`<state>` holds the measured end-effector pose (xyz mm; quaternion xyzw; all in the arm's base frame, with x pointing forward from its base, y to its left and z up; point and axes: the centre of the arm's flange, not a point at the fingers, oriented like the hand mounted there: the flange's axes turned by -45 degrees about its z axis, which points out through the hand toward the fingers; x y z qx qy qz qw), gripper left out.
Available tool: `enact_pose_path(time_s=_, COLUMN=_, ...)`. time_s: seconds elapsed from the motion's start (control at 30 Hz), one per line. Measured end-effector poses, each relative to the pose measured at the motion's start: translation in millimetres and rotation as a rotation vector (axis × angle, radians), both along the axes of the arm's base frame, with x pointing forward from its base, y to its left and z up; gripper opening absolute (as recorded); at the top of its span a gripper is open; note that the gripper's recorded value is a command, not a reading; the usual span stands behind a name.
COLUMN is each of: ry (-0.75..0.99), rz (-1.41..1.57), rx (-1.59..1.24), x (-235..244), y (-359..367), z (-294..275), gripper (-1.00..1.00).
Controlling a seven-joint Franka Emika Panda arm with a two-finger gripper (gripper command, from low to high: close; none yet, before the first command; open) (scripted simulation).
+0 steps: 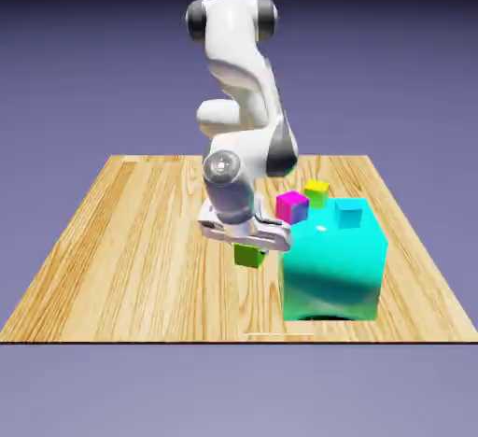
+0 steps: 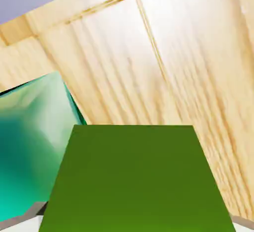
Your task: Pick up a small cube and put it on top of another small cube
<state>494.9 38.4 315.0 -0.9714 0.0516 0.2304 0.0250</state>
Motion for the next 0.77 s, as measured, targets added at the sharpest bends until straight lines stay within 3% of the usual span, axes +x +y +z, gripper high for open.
enact_pose_path(time_s=0.23, ry=0.007, rz=0.534, rx=-0.077, x=-34.4, y=72.2, z=91.8, gripper=-1.0)
enact_pose_path(time_s=0.43, ry=0.03, rz=0.535, rx=-0.035, x=-114.0, y=173.6, z=139.7, gripper=-1.0)
enact_pose_path(time_s=0.5, ry=0.034, rz=0.523, rx=-0.029, x=-120.8, y=180.8, z=141.4, gripper=-1.0)
enact_pose_path(time_s=0.67, ry=0.034, rz=0.523, rx=-0.028, x=-141.6, y=171.8, z=80.9, gripper=-1.0)
enact_pose_path(time_s=0.7, ry=0.034, rz=0.523, rx=-0.029, x=-142.9, y=171.1, z=77.6, gripper=1.0)
enact_pose_path(time_s=0.77, ry=0.034, rz=0.524, rx=-0.031, x=-142.9, y=170.9, z=77.6, gripper=1.0)
